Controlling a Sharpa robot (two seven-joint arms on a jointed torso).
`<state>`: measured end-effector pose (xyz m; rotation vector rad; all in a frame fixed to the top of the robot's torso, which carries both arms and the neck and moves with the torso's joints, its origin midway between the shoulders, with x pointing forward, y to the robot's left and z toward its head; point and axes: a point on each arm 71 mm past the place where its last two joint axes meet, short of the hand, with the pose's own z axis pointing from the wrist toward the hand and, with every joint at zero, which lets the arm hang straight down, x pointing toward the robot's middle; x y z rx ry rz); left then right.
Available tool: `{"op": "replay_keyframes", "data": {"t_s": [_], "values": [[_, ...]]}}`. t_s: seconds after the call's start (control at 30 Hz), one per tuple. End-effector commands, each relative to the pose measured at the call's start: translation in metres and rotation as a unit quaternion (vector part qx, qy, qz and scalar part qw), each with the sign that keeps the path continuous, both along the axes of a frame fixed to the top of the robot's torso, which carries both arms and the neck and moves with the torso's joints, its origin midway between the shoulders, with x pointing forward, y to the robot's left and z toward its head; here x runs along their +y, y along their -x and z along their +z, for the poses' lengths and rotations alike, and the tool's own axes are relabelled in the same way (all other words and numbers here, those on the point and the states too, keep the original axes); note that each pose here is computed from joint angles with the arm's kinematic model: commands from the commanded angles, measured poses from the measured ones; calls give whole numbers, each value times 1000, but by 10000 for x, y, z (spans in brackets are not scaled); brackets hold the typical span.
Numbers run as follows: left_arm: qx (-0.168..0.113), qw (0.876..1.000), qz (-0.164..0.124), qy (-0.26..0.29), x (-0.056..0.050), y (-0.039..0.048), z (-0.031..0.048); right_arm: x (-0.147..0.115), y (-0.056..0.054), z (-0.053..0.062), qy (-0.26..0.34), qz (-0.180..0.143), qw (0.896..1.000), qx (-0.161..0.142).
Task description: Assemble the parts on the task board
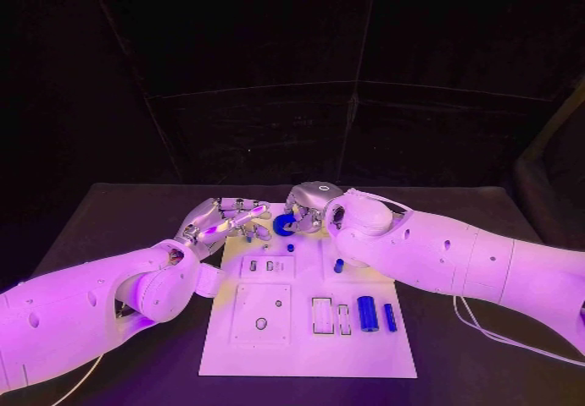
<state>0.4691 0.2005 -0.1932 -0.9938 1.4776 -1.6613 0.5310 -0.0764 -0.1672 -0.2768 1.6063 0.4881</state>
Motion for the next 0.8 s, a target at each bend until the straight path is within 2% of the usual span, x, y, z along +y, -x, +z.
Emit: {"op": "replay_keyframes", "data": {"t_s": [0.03, 0.3, 0.5, 0.63, 0.8], "values": [[3, 1000, -8, 2, -17, 3, 8, 11, -6, 4, 6, 0, 1000, -1], [3, 1000, -8, 2, -13, 3, 8, -5, -5, 4, 6, -2, 1000, -1], [3, 1000, -7, 1, -4, 2, 7, -104, 53, 68, -24, 1, 999, -27], [3, 1000, -5, 0, 19, 0, 6, -325, 130, 134, -67, 1, 997, -39], [3, 1000, -1, -1, 56, 0, 6, -801, 213, 177, -125, -2, 992, -16]]}}
